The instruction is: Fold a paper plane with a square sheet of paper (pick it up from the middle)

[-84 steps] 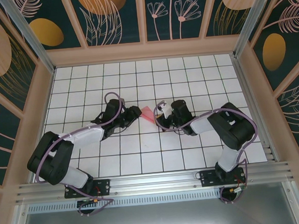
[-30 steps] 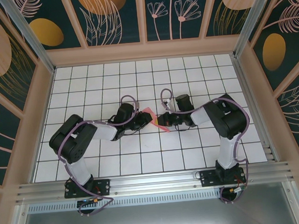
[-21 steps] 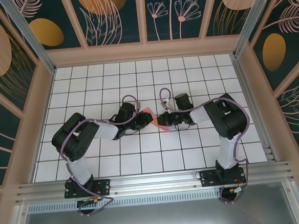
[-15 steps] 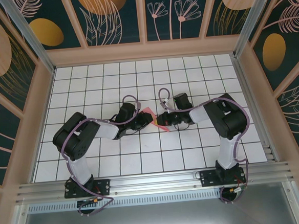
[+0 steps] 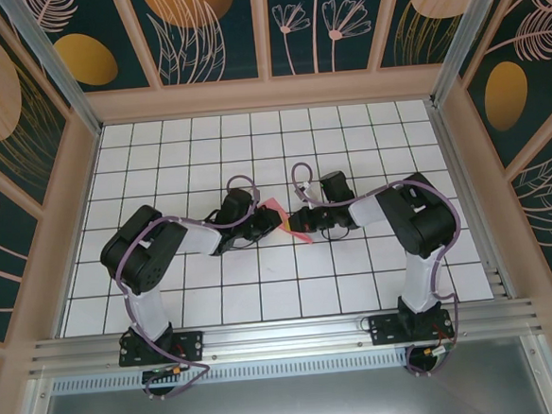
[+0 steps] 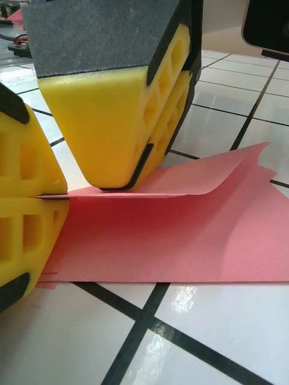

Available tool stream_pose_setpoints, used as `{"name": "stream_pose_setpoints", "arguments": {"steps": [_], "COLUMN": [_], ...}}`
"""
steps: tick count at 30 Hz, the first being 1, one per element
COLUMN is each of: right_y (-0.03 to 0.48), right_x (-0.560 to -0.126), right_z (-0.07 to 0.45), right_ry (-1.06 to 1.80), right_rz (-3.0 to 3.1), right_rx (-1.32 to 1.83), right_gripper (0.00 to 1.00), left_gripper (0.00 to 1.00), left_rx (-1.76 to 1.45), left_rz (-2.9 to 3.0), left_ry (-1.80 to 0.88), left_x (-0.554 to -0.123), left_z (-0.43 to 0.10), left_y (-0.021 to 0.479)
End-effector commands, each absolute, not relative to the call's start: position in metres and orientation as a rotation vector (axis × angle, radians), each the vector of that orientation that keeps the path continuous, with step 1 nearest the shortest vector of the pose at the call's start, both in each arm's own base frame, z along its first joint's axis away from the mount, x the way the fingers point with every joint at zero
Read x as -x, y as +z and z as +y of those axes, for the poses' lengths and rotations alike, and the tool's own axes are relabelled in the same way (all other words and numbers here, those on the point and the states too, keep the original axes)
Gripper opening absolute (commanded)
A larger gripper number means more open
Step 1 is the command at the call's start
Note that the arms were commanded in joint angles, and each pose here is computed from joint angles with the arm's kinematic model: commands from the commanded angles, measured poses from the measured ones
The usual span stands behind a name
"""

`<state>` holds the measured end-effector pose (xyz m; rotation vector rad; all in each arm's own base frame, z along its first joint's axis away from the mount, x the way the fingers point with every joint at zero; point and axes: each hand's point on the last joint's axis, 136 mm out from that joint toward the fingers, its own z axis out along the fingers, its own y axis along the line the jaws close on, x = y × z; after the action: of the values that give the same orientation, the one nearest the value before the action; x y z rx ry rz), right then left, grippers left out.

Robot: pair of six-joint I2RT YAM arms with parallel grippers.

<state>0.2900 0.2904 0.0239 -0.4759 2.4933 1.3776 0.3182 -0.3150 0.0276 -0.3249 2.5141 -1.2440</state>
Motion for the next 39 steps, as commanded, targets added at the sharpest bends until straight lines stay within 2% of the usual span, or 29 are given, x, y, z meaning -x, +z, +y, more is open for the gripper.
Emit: {"name": "stream_pose_setpoints", "arguments": {"steps": [1, 9, 13, 17, 28, 39], "right_y": [0.017, 0.046, 0.048, 0.041, 0.006, -0.015], "right_x": [-0.284, -0.285, -0.284, -0.281, -0.273, -0.271], "right_z": [0.284, 0.288, 0.285, 0.282, 0.271, 0.261], "right_ry": [1.348, 1.433, 1.436, 1.407, 1.344, 1.233], "right_rz": [2.567, 2.514, 2.526, 2.565, 2.679, 2.747], "right_rx": [0.425, 0.415, 0.399, 0.381, 0.307, 0.274], "right_gripper": [0.07, 0.18, 0.19, 0.17, 0.04, 0.02], "left_gripper": [0.16, 0.15, 0.15, 0.15, 0.16, 0.18], "left_rx": [0.324, 0.321, 0.32, 0.318, 0.25, 0.215], "left_rz": [2.555, 2.56, 2.563, 2.56, 2.508, 2.504], "left_ry": [-1.179, -1.174, -1.174, -1.18, -1.258, -1.295], "left_x": [-0.317, -0.316, -0.315, -0.315, -0.318, -0.319], "left_z": [-0.312, -0.311, -0.311, -0.312, -0.322, -0.329], "left_y": [0.014, 0.012, 0.011, 0.013, 0.032, 0.032]}}
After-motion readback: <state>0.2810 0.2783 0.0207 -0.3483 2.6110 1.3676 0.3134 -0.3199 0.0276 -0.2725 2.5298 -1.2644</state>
